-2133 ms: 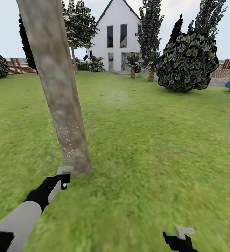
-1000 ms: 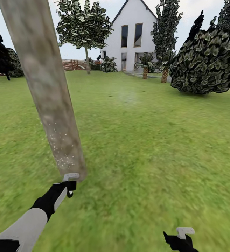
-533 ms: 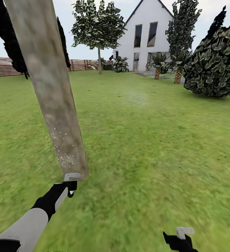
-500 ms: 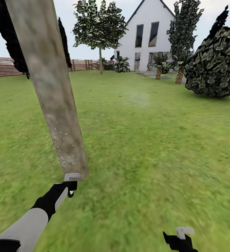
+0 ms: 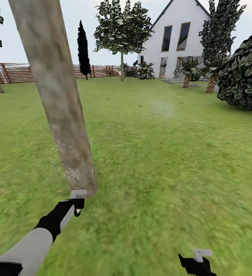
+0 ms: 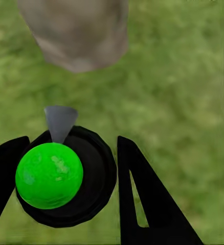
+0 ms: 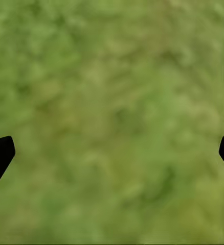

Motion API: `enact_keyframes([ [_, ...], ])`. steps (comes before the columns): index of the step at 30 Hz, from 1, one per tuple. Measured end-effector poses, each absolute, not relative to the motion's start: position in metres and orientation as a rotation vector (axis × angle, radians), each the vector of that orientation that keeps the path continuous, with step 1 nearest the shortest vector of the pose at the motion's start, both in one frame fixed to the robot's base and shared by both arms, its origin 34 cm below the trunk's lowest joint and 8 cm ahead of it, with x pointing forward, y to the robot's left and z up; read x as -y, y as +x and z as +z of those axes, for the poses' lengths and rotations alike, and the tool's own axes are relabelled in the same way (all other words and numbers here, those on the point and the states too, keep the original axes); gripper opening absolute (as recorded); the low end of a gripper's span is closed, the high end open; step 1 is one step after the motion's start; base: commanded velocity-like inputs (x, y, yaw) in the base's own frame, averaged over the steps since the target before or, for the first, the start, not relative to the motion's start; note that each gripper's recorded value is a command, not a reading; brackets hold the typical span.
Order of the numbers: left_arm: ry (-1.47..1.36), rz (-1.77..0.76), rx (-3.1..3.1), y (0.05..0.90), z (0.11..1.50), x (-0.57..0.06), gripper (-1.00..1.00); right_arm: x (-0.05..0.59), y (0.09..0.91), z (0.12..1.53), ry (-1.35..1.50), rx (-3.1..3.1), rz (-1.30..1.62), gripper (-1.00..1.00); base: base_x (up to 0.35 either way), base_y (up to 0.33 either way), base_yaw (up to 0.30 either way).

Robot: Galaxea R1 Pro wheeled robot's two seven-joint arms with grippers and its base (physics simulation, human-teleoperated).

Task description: In the garden, pick up the pesticide atomizer on the floor and spray pesticide onto both trees until each tree trunk is fully covered.

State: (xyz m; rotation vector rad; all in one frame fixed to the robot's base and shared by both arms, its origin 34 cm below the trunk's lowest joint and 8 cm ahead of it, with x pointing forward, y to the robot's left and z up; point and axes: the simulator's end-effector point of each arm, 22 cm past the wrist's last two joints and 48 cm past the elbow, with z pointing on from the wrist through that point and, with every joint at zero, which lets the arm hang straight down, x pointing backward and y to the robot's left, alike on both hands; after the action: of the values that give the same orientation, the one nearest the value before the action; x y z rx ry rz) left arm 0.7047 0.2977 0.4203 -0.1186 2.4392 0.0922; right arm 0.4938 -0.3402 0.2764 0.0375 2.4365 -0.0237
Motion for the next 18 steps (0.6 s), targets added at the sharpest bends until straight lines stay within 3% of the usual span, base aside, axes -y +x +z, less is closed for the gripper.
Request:
enact_keyframes([
  [18,-0.119,0.092,-2.441,0.7041,0.4197,-0.2975,-1.0,0.3396,0.4939,0.2763,0.038,-2.436,-0.023,1.0,0.09,-0.269,0.254],
])
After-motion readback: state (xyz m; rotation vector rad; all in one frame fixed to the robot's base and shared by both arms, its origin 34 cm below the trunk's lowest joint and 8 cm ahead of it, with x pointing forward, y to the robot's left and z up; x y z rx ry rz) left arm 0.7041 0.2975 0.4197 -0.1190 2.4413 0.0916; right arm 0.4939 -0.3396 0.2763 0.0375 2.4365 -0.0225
